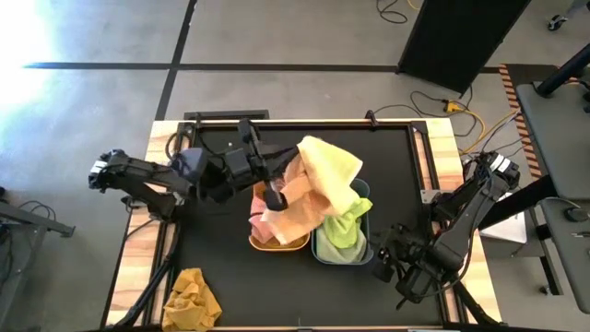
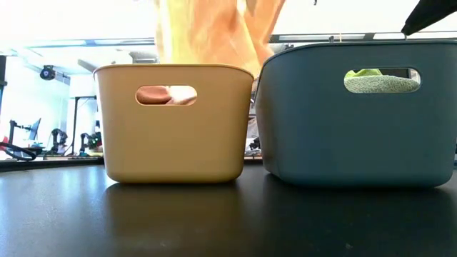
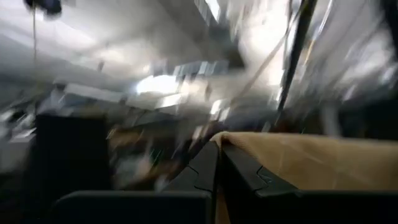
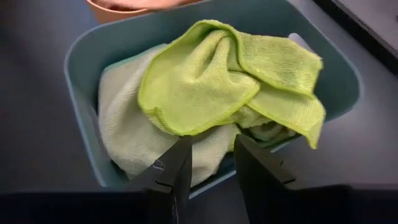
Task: Sort towels by color in basket
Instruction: Put the orange plaid towel into the orange bin
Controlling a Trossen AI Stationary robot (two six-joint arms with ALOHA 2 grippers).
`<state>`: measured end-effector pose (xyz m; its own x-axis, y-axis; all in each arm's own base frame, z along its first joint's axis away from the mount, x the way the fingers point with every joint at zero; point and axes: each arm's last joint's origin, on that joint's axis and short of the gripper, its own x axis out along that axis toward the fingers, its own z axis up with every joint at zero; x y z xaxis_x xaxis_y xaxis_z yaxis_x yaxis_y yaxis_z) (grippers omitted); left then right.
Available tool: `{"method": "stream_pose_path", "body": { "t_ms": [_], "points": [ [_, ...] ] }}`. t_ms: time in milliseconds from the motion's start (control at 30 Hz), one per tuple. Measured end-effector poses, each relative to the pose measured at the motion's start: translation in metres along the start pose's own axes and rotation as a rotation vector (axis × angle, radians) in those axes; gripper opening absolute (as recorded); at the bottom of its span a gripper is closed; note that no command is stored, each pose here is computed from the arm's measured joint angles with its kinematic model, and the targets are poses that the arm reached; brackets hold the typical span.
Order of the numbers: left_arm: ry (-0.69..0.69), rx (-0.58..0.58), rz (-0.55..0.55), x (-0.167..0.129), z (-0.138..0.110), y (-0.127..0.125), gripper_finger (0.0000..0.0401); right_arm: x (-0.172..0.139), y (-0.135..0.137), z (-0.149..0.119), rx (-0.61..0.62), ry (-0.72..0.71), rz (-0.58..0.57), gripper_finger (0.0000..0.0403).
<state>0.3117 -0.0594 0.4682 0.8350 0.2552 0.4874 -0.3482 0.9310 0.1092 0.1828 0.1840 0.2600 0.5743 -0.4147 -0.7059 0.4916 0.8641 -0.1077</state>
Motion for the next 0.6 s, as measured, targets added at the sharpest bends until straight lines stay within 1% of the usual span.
{"method": "stream_pose_path", "body": {
  "t_ms": [133,200,267,367,433,467,600],
  "points": [
    [0.242,0.1,0.072,-0.016,-0.002,0.005,0.0,0.0,0.002,0.0,0.012,0.009,0.015,0.0105],
    [0.356,0.127,0.072,-0.029,0.002,0.006,0.0,0.001,0.002,-0.001,0.01,0.026,0.019,0.0102],
    [0.448,0.138,0.046,-0.048,0.011,0.007,0.0,0.001,0.001,-0.002,0.001,0.033,0.018,0.0099],
    [0.533,0.124,0.023,-0.078,0.029,0.008,0.0,0.002,0.001,-0.002,-0.007,0.033,0.017,0.0094],
    [0.565,0.101,-0.022,-0.098,0.041,0.009,0.0,0.002,0.001,-0.002,-0.022,0.032,0.018,0.0091],
    [0.58,0.079,-0.057,-0.108,0.047,0.01,0.0,0.002,0.001,-0.002,-0.031,0.032,0.017,0.0089],
    [0.604,-0.068,-0.208,-0.138,0.066,0.01,0.0,0.002,0.001,-0.002,-0.042,0.03,0.015,0.0086]
  ]
}}
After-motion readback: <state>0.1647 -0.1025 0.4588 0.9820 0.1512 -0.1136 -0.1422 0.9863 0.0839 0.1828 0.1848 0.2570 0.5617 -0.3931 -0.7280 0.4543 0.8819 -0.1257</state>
